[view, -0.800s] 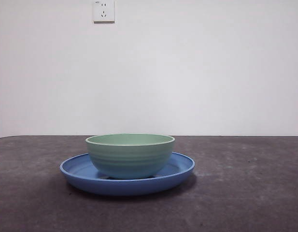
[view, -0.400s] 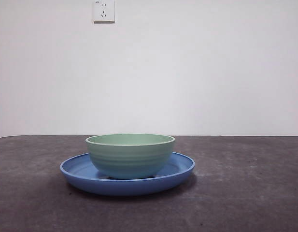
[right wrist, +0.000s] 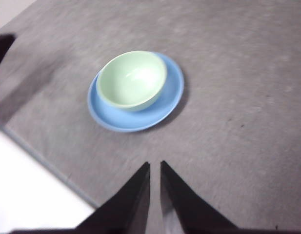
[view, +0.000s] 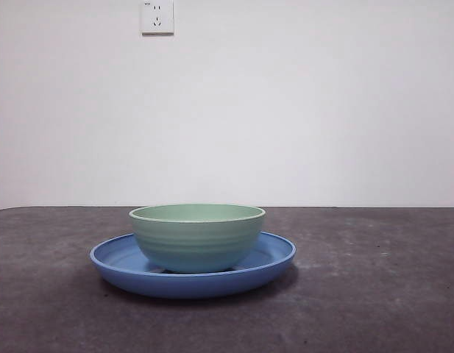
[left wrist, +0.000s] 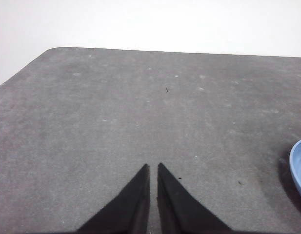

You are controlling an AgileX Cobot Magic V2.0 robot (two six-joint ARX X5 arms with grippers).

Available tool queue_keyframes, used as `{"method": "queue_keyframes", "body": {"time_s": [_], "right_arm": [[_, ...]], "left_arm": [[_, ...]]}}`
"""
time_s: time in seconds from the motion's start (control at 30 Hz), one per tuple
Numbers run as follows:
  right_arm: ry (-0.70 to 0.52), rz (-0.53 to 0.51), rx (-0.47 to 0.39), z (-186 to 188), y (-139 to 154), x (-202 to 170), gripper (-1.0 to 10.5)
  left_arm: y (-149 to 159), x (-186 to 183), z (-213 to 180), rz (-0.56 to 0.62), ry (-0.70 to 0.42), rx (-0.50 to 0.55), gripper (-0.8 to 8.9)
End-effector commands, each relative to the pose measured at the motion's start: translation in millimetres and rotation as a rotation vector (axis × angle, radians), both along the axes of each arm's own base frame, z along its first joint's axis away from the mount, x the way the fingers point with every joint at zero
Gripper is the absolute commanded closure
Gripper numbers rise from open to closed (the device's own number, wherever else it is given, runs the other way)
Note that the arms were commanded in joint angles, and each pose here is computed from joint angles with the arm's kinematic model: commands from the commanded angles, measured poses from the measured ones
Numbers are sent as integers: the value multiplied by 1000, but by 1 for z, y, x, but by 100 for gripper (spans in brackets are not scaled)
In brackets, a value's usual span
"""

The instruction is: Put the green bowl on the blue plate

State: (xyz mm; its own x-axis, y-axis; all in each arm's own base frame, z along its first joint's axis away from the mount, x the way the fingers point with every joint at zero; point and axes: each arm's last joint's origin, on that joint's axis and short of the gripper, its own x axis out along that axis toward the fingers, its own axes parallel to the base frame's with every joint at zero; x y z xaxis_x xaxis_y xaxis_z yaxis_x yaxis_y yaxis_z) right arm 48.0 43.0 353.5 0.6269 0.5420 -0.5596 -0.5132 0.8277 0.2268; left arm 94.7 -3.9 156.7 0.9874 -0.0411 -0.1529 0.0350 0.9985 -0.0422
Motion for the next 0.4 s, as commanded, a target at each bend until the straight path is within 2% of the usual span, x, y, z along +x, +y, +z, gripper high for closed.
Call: {"method": "queue_keyframes", "body": {"time_s": [0.03,0.27,0.4], "right_arm": [[-63,-110,1,-11,-3,11,914],[-357,-518,42,-87,-22,51,914],[-479,-644,23,-129,-32,56,914]], "left_arm": [[0,1,-8,5,27,6,787],[0,1,-7,5,25,6,787],[0,1,-7,5,25,6,787]]}}
